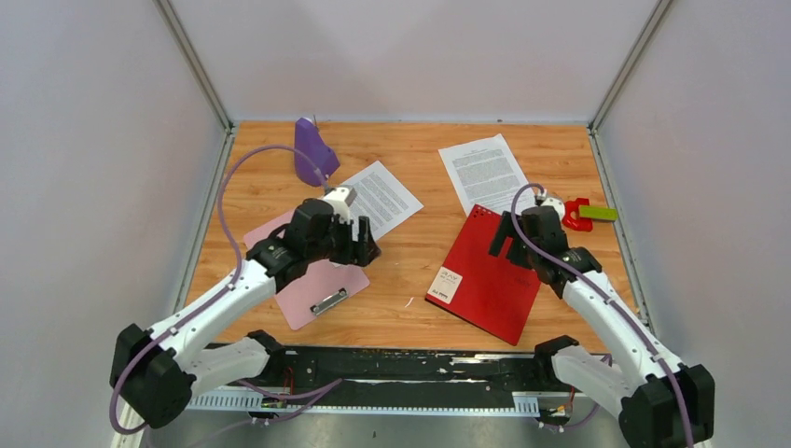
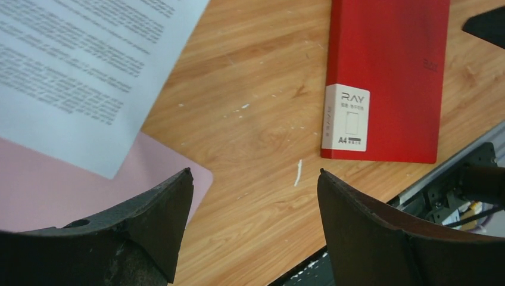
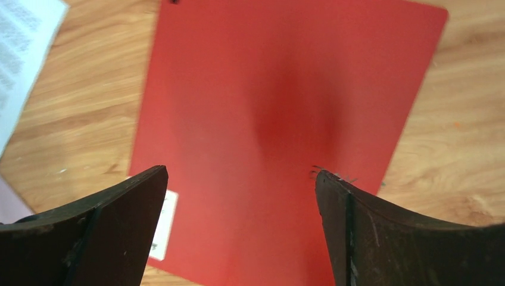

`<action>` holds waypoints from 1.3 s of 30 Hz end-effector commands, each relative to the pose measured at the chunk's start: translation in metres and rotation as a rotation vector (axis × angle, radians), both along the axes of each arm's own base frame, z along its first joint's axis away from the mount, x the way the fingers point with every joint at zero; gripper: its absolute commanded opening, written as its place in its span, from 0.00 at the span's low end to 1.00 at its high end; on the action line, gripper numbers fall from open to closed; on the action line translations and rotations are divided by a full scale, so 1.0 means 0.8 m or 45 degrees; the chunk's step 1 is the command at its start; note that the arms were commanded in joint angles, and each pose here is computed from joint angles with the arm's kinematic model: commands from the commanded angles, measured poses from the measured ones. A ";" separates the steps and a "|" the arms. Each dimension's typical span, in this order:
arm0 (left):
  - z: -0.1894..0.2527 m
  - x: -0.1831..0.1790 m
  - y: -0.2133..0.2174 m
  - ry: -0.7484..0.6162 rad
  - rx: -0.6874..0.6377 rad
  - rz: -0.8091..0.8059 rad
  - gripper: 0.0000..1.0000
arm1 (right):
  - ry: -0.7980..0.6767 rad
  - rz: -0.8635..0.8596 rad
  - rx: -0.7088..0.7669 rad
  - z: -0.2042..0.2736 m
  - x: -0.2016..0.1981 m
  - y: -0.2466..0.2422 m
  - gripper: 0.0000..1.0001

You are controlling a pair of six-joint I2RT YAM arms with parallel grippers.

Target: Put the files into the folder

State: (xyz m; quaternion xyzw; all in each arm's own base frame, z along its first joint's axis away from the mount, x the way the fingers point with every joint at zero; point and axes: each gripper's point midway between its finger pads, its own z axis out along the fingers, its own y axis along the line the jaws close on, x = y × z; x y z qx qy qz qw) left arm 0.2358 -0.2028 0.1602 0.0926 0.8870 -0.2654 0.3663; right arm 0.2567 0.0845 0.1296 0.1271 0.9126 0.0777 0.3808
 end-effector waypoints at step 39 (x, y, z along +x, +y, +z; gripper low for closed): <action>-0.134 -0.062 -0.183 0.326 -0.015 -0.425 0.58 | 0.072 0.182 0.633 -0.099 0.014 0.002 0.95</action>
